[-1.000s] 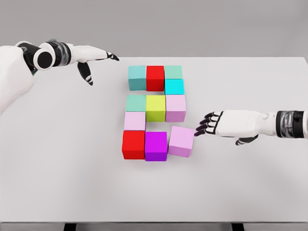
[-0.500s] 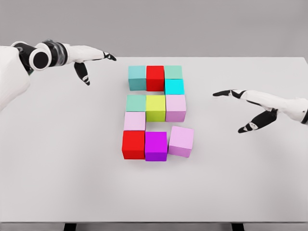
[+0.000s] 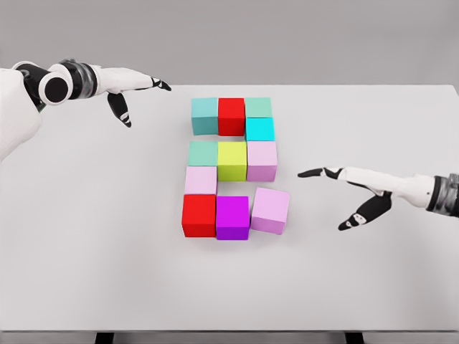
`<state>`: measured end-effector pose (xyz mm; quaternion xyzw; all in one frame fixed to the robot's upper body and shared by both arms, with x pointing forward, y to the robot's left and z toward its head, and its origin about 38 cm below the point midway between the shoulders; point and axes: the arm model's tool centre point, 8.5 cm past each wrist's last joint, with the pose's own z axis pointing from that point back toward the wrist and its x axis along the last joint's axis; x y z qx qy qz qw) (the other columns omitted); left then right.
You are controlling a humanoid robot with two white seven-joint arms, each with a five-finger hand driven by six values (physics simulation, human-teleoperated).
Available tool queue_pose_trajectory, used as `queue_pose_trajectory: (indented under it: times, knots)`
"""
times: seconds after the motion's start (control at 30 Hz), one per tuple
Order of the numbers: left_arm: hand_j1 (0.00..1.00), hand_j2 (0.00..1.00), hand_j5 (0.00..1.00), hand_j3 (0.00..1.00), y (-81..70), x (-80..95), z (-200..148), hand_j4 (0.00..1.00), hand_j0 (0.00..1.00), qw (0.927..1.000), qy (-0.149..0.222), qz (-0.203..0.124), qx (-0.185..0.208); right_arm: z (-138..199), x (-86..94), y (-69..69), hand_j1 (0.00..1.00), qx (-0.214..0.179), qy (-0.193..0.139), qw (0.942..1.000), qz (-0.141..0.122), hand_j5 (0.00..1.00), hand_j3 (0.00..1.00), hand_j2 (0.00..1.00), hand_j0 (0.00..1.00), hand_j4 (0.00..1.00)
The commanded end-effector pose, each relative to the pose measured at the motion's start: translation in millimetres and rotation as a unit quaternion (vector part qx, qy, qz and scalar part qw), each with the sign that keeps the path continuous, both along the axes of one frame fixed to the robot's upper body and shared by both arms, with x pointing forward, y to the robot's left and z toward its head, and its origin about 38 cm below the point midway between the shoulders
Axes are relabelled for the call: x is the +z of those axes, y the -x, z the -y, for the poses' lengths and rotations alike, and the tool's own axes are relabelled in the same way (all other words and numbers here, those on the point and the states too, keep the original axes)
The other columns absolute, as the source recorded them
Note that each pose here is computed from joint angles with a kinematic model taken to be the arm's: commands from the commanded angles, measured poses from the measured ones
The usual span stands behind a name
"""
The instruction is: Assemble the squares on the desktop into the number 2
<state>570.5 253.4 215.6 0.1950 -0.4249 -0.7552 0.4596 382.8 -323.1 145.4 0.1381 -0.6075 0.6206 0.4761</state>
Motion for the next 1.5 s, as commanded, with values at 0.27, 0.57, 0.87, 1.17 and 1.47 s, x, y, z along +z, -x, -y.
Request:
queue_pose_trajectory:
  times: [0.27,0.57,0.87,1.17,1.47]
  knots:
    - [1.0,1.0,1.0,1.0,-0.5,-0.3,-1.8,1.0,1.0,1.0,0.0,0.0,0.004,-28.4,-1.9,6.2,1.0,0.034,-0.021,0.9992,-0.003,1.0,1.0,1.0,1.0,1.0]
    - [1.0,1.0,1.0,1.0,-0.7,-0.8,-3.2,1.0,1.0,1.0,0.0,-0.001,0.006,-39.8,-2.3,1.6,1.0,0.038,-0.035,0.9987,-0.001,1.0,1.0,1.0,1.0,1.0]
    - [1.0,1.0,1.0,1.0,-0.4,-2.5,-4.6,1.0,1.0,1.0,0.0,-0.001,0.007,-45.9,-9.0,-5.2,1.0,0.036,-0.038,0.9986,-0.007,1.0,1.0,1.0,1.0,1.0]
    - [1.0,1.0,1.0,1.0,-0.6,-1.0,-5.1,1.0,1.0,1.0,0.0,0.0,0.008,-49.7,-15.9,-9.6,1.0,0.032,-0.039,0.9986,-0.013,1.0,1.0,1.0,1.0,1.0]
    - [1.0,1.0,1.0,1.0,0.4,-2.2,-8.8,1.0,1.0,1.0,-0.002,-0.001,0.01,-56.2,-20.6,-7.5,1.0,0.041,-0.039,0.9982,-0.019,1.0,1.0,1.0,1.0,1.0]
